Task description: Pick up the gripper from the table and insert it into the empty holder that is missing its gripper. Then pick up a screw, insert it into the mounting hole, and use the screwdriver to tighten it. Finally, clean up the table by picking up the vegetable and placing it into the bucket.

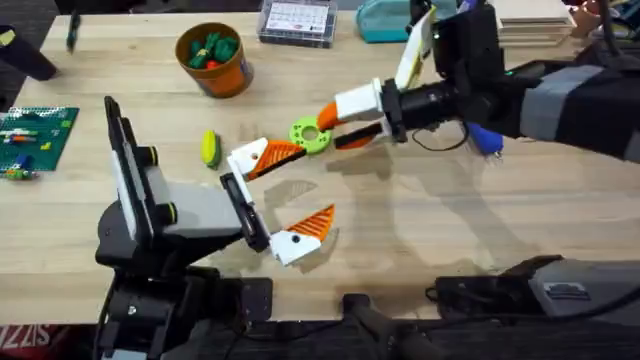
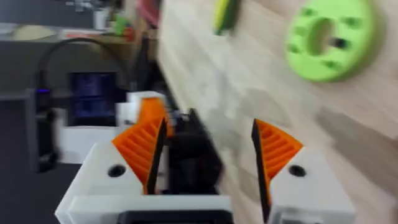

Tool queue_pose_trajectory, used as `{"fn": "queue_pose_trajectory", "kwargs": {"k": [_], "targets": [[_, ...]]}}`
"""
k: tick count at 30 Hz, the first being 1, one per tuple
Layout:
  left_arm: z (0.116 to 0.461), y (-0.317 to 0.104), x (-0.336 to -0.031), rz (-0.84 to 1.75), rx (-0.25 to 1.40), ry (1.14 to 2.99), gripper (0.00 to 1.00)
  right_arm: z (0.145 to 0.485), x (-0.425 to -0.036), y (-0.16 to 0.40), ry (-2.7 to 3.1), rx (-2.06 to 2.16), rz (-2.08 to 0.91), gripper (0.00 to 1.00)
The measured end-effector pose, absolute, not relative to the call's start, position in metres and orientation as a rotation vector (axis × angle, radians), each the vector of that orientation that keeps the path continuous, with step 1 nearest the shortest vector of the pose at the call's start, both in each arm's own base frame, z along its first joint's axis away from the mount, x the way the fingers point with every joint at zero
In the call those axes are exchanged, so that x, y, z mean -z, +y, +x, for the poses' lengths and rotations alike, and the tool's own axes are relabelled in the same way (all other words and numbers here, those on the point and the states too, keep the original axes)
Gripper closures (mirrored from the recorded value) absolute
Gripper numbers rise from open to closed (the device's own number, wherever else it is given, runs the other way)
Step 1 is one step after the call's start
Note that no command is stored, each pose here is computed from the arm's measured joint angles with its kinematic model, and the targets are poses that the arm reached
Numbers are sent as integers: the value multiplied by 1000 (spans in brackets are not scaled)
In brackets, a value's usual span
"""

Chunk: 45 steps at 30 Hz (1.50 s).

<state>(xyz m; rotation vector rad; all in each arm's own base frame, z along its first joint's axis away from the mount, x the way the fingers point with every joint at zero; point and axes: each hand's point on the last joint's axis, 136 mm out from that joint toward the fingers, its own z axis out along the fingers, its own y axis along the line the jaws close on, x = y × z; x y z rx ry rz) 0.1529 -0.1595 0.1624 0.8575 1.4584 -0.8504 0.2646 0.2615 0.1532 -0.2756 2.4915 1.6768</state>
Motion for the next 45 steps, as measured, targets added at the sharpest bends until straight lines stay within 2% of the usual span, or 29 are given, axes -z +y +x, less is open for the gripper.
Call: {"fn": "queue_pose_trajectory", "kwargs": {"k": [7, 15, 21, 29, 31, 33, 45], "targets": [[153, -159, -162, 857, 850, 1458, 6, 259, -119, 224, 2697, -1350, -290, 250], [153, -159, -163, 858, 850, 1458, 6, 294, -158, 205, 2623, -937, -588, 192], [153, -159, -163, 857, 850, 1458, 5, 301, -163, 201, 2587, -753, -720, 146], [153, -159, -162, 857, 850, 1458, 6, 288, -154, 195, 2651, -702, -758, 108], [153, -159, -162, 858, 850, 1458, 6, 280, -153, 194, 2689, -736, -744, 38], [153, -159, -163, 858, 850, 1458, 6, 271, -154, 195, 2722, -794, -727, 12], [153, -159, -162, 857, 850, 1458, 6, 240, -167, 188, 2659, -955, -540, 9]]}}
